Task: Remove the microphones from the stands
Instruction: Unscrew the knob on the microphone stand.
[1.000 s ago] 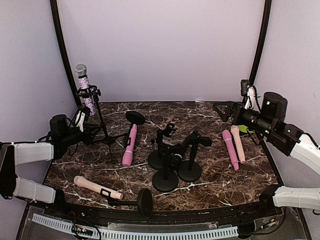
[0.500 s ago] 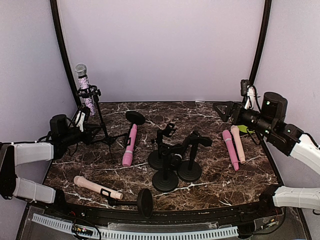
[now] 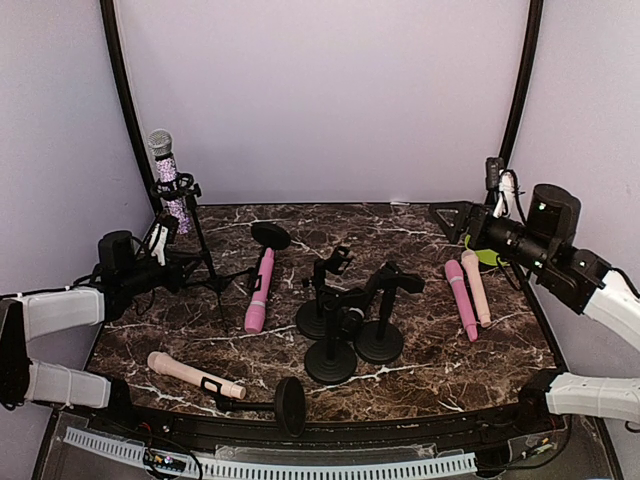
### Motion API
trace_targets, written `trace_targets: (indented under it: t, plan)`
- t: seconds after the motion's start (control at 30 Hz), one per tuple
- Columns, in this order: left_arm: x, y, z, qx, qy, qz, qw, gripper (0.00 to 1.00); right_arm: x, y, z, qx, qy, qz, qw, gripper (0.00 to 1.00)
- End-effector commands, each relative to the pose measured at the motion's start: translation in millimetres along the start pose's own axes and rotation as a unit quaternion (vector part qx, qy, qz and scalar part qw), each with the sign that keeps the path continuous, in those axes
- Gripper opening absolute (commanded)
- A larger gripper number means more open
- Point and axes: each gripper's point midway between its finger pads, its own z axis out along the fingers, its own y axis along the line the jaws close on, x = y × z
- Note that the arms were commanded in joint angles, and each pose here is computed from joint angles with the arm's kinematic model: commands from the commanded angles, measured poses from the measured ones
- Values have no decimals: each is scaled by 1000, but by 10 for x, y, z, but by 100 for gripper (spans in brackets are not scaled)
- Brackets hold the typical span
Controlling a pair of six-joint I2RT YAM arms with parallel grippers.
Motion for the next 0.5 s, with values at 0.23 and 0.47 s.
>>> trace_targets:
  t: [0.23, 0.47]
  plan:
    - [191, -4, -27, -8, 40, -65, 997, 0, -145, 66, -127, -12, -29, -4, 1000, 99]
    - [261, -2, -40, -14, 50, -105, 993, 0, -143, 79, -148, -16, -30, -5, 999, 99]
